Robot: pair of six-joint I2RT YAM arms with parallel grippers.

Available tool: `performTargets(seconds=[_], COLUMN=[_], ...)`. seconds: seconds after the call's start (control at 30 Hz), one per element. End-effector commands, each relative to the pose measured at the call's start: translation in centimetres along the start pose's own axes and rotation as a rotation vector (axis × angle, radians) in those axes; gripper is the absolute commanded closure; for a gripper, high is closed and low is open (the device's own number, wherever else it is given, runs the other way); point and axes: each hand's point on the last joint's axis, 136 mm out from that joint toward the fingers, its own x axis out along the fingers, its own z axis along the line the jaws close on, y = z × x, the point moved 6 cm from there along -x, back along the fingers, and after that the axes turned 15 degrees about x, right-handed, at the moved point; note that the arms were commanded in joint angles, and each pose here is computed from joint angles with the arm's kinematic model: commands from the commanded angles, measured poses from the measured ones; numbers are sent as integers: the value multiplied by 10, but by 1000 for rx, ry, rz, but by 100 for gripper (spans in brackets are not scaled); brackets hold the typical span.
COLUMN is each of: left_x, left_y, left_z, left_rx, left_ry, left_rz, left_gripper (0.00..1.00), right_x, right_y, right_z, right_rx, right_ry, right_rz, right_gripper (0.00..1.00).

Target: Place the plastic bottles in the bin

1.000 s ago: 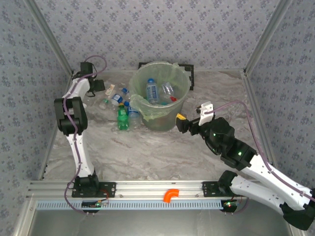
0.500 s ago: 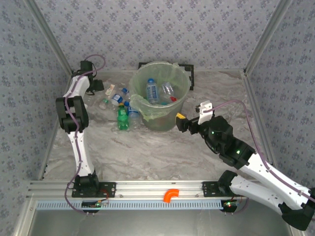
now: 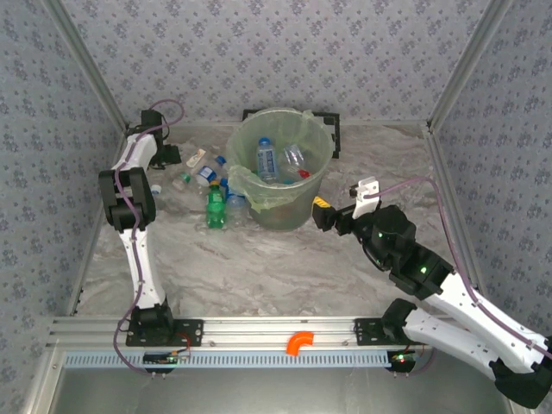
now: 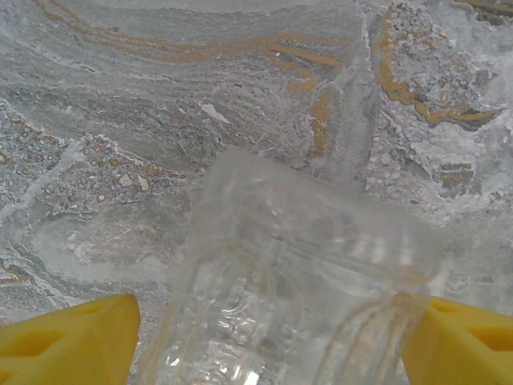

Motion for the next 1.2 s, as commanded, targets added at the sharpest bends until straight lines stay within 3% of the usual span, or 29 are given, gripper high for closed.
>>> performTargets(seconds=[0.0,0.1,0.4,0.8,0.97,1.17], left_x=[-1,-8,-35,-82,-107,-109], left_y=[2,6,40,142,177,206], left_z=[7,12,16,6,-13,-28], left_rx=[-20,-33,-97,-294,-277,-276], left_ry=[-17,-38,-48,-19,-32,9], left_rz=[29,37,69,176,200,266], left_gripper=[25,32,36,34,34,32], right_x=[-1,-2,-8,-24,-26,-30], right_y=[-2,-4,-2,4,7,8], right_z=[0,0,0,-4,-3,-5], right_rx=[16,15,27,61,67,73], right_ry=[-1,-5,-51,-127,-147,-150], right_rz=[-8,-16,-44,-90,-76,-76], right_gripper=[1,1,1,1,1,1])
